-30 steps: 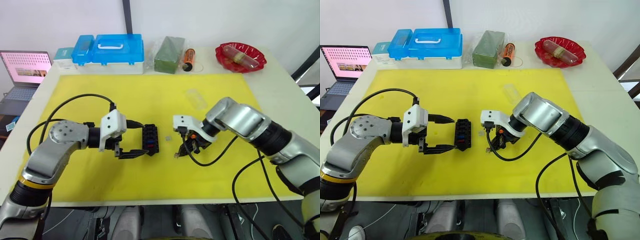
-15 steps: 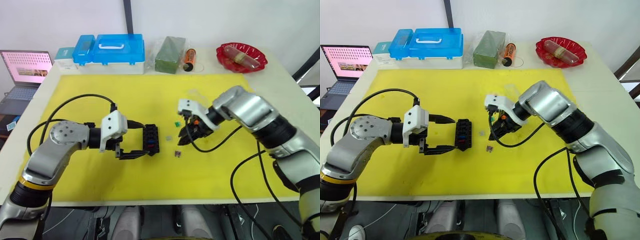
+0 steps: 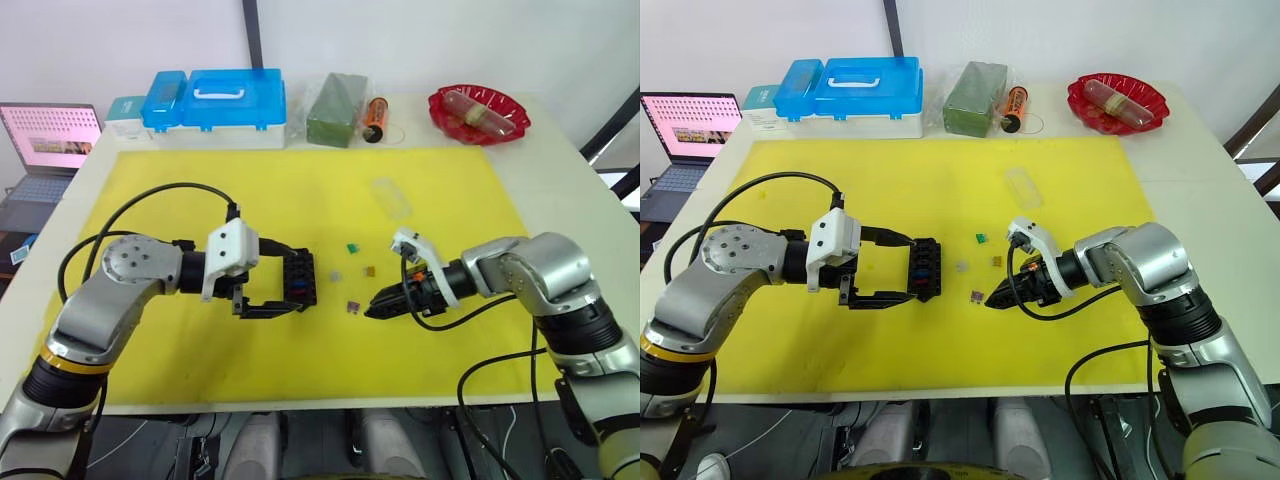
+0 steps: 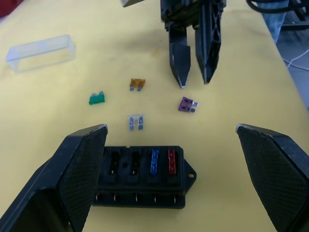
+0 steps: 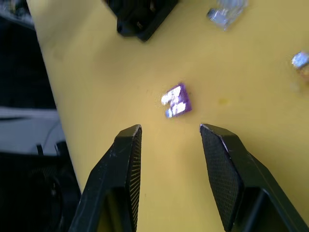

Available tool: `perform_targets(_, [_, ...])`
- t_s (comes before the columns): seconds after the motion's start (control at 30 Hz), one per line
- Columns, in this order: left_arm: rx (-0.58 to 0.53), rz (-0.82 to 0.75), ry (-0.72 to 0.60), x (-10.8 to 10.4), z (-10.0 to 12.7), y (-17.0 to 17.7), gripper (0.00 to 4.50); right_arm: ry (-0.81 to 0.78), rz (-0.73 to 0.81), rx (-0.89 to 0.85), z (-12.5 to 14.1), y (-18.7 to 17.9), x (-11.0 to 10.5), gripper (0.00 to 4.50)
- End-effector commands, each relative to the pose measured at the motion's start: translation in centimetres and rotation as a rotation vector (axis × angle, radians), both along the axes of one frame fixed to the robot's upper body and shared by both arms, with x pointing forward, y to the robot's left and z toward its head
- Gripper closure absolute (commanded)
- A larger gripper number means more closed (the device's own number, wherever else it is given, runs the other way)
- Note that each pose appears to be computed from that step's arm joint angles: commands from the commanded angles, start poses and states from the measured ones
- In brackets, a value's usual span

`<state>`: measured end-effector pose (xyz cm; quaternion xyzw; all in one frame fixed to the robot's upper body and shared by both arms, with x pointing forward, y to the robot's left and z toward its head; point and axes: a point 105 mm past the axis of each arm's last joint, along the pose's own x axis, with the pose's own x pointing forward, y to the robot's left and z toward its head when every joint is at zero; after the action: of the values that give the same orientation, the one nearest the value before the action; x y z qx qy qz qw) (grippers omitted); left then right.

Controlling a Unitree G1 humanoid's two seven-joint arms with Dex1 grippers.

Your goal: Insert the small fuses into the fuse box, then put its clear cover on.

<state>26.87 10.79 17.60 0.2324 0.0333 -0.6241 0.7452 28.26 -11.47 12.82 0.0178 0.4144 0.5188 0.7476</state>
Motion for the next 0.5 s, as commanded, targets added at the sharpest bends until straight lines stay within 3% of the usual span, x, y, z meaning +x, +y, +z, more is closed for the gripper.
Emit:
perform_targets(0.03, [-0.008, -0.026, -0.03, -0.1, 0.9, -0.4, 0.0, 0.002, -0.031, 0.044, 0.4, 0.3, 0.1, 2.44])
perform_targets(0.5, [-0.003, -0.014, -0.033, 0.0, 1.0, -0.2, 0.0, 0.046, -0.071, 0.025, -1.3, 0.8, 0.0, 2.44])
